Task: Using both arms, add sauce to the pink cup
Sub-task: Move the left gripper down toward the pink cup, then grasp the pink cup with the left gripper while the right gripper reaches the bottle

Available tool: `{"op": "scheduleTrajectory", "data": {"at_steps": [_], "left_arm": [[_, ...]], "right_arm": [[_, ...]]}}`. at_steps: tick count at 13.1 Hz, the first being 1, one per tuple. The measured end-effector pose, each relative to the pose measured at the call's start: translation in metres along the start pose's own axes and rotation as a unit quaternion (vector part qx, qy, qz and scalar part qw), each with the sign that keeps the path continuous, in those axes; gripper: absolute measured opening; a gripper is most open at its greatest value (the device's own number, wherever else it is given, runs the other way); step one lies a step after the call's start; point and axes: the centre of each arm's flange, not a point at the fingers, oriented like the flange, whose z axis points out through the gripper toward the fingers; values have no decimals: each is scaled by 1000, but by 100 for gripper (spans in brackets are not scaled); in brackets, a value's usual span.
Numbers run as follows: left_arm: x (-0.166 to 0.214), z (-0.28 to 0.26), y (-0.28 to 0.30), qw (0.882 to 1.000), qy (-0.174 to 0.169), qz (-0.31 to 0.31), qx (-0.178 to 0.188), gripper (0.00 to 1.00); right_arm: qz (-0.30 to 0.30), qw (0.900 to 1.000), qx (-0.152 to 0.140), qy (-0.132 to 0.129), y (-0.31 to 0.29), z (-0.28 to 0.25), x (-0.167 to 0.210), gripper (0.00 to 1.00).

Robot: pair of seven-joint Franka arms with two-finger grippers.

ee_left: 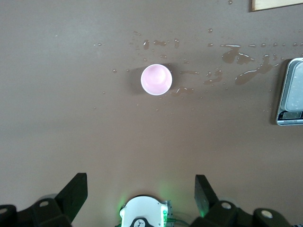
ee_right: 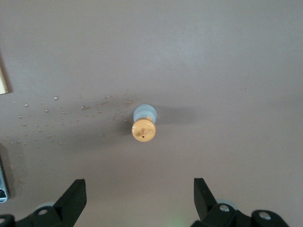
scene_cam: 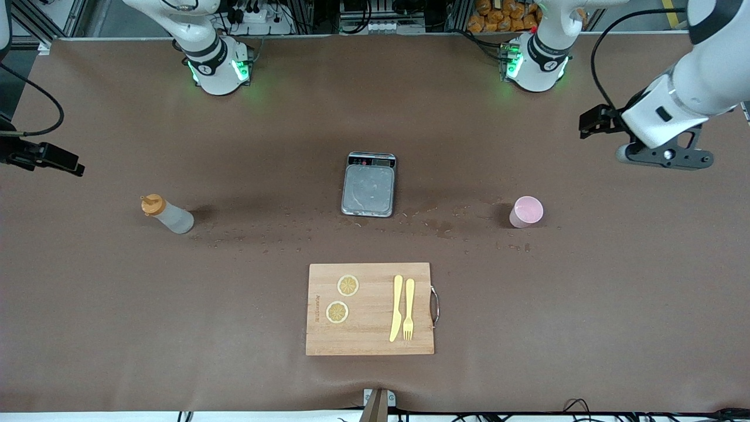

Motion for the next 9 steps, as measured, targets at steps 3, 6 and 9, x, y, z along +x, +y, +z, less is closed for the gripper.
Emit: {"op": "scheduleTrajectory", "data": {"at_steps": [3, 6, 9], "left_arm": [[16, 34, 2, 1000, 14, -1, -3, 100], [37, 88, 1, 1000, 21, -4, -9, 100], [63, 138, -5, 1000, 9, -9, -15, 100]], "right_arm": [[35, 999, 4, -16, 41, 14, 5, 100], [59, 997, 10, -39, 66, 32, 10, 100], [115, 989, 55, -73, 86, 51, 9, 100]]}}
